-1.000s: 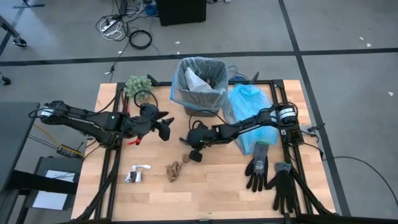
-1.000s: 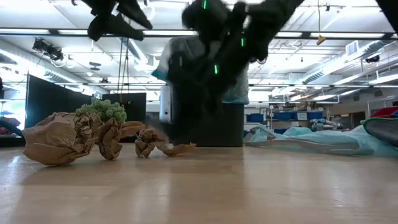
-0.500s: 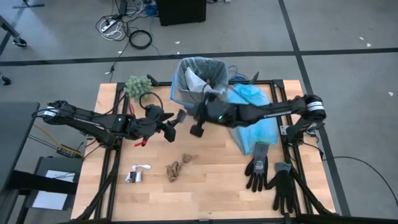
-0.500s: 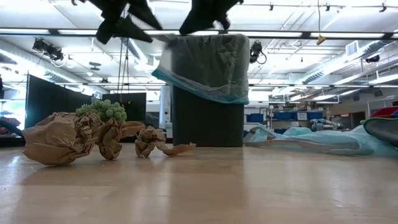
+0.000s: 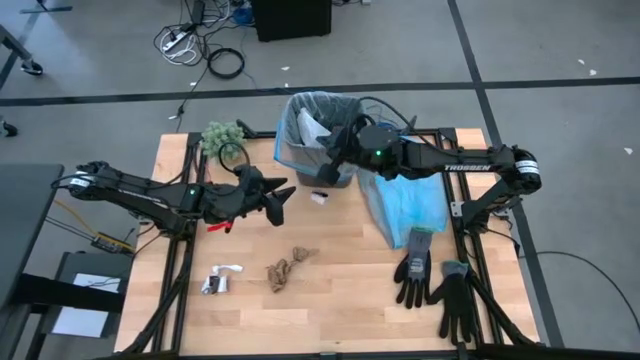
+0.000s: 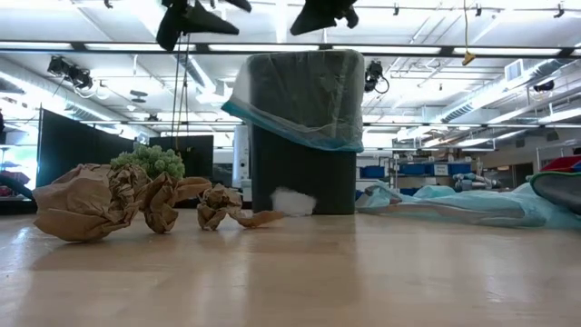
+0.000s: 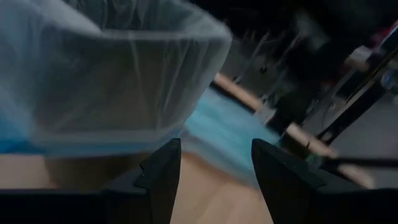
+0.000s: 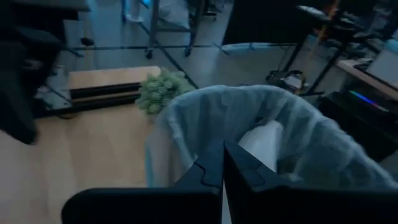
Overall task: Place trash/remove bag and relplace
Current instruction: Put the brown napkin into the trash bin
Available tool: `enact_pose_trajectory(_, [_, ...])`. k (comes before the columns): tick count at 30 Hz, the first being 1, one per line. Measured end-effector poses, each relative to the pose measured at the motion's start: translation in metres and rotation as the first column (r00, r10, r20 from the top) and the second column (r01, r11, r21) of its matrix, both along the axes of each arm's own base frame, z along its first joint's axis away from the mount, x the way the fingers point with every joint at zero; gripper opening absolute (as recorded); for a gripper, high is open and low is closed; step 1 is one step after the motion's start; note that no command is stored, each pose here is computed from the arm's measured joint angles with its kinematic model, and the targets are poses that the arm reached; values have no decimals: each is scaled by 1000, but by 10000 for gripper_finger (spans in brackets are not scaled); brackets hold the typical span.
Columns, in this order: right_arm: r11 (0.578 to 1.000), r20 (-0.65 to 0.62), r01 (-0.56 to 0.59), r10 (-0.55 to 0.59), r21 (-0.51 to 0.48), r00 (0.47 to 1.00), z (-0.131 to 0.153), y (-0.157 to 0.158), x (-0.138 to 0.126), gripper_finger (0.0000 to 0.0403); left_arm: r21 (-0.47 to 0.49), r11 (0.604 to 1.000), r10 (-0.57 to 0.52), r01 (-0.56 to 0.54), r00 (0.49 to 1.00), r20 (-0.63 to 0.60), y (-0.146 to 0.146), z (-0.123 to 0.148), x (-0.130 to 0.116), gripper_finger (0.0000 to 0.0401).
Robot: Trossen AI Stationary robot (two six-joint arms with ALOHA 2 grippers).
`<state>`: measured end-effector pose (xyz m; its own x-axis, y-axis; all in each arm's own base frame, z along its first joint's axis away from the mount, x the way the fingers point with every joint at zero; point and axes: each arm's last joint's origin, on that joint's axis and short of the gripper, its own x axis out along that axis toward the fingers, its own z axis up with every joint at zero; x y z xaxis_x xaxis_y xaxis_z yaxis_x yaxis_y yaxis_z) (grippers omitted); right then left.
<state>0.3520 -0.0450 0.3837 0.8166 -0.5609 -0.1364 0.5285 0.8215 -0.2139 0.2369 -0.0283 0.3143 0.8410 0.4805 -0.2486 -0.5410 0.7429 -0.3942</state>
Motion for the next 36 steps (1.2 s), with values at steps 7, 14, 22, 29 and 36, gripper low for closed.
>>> enact_pose_trajectory(7, [952, -55, -241, 255, 191, 965, -19, 18, 7, 0, -117, 988, -121, 100, 973, -196, -5, -26, 1, 207])
enact_pose_trajectory(14, [794, -179, -475, 566, 379, 805, -49, 40, 14, 0, -268, 920, -369, 286, 865, -342, -23, -60, 21, 207])
enact_pose_trajectory(22, [790, -199, -452, 564, 414, 802, -60, 52, 20, 0, -309, 873, -487, 377, 698, -525, -38, -118, 49, 207])
enact_pose_trajectory(29, [791, -203, -454, 565, 410, 800, -60, 53, 20, 1, -357, 867, -496, 348, 672, -550, -41, -143, 60, 207])
enact_pose_trajectory(36, [791, -200, -456, 565, 407, 800, -59, 53, 20, 1, -406, 873, -479, 270, 632, -609, -43, -174, 66, 207])
